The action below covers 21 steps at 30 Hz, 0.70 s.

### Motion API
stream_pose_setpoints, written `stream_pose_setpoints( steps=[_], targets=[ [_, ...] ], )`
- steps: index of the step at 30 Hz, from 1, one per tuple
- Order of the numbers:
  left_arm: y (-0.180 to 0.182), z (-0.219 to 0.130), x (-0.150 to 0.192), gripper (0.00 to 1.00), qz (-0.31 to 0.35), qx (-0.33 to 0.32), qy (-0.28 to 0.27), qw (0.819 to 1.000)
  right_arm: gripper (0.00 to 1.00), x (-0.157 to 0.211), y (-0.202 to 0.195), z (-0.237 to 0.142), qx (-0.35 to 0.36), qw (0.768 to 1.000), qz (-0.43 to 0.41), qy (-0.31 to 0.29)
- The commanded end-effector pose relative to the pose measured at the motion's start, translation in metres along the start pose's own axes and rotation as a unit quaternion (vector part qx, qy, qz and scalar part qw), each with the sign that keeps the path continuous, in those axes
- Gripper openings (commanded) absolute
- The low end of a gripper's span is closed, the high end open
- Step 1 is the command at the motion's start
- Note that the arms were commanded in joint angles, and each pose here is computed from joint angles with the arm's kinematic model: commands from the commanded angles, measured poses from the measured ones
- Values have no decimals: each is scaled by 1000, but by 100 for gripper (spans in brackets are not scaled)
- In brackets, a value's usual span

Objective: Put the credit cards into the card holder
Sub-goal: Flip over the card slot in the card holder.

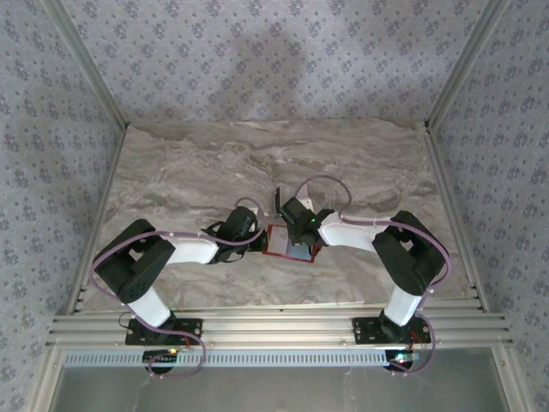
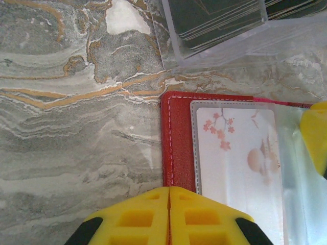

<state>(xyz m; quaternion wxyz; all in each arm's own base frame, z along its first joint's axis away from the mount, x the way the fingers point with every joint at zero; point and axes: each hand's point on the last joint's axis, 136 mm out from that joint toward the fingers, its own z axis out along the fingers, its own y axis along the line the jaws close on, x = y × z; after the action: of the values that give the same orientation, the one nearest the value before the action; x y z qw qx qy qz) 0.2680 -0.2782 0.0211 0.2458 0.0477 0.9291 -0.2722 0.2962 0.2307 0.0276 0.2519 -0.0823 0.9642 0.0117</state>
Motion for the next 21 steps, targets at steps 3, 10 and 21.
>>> stream_pose_setpoints(
  steps=[3, 10, 21],
  targets=[
    [25, 6, 41, 8, 4, -39, 70, 997, 0, 7, 1, -4, -7, 1000, -3, 16],
    [28, 7, 49, 8, 1, -40, 70, 997, 0, -7, 19, -11, -47, 999, -2, 6],
    [22, 11, 56, 7, -1, -37, 68, 997, 0, -21, 53, -18, -138, 990, 19, 4]
  ],
)
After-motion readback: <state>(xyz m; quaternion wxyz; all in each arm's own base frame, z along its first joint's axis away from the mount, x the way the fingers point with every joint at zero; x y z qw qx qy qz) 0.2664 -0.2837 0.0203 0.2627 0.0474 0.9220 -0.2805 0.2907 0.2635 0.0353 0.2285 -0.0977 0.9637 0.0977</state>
